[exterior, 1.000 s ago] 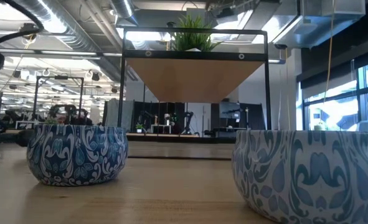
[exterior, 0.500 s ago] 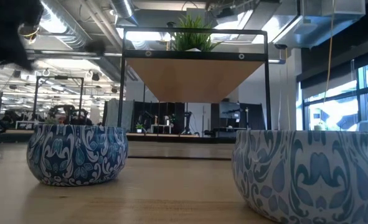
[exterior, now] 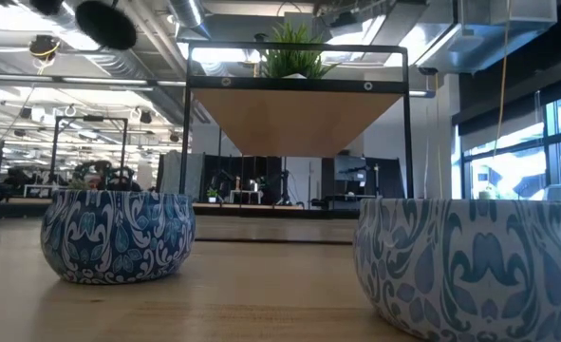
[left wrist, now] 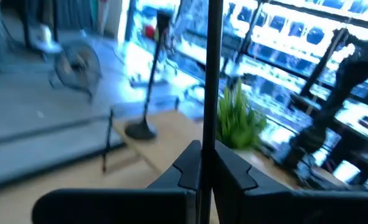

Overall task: Pick & Place candle stick holders
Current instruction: Put the left candle holder on the shelf

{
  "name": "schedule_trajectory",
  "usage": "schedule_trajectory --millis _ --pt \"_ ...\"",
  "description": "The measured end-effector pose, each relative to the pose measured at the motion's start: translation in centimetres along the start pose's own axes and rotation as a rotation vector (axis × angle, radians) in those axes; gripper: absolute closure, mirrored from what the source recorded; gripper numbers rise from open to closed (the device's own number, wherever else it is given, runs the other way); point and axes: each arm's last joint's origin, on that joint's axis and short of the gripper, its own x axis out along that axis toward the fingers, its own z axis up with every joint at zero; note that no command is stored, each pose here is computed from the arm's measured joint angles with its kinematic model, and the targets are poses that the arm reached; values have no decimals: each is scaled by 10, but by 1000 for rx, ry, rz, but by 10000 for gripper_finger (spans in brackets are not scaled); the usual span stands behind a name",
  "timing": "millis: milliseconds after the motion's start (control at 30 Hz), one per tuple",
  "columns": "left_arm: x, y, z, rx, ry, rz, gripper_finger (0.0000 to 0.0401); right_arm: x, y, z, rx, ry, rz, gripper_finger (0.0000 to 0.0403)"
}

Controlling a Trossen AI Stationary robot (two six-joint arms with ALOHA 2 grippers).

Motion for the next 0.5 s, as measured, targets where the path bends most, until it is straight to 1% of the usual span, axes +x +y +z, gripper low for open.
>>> schedule_trajectory --millis 100,167,333,500 --pt "8 -5 17 80 -55 29 385 0 0 0 -6 -11 -6 231" --pt "14 -9 27 124 -74 5 387 0 1 1 -15 -17 -1 231" --pt "36 -13 45 214 -141 -162 390 0 2 2 -33 -30 17 231" --pt "58 -8 51 297 -173 -297 390 0 4 3 -41 -40 31 231"
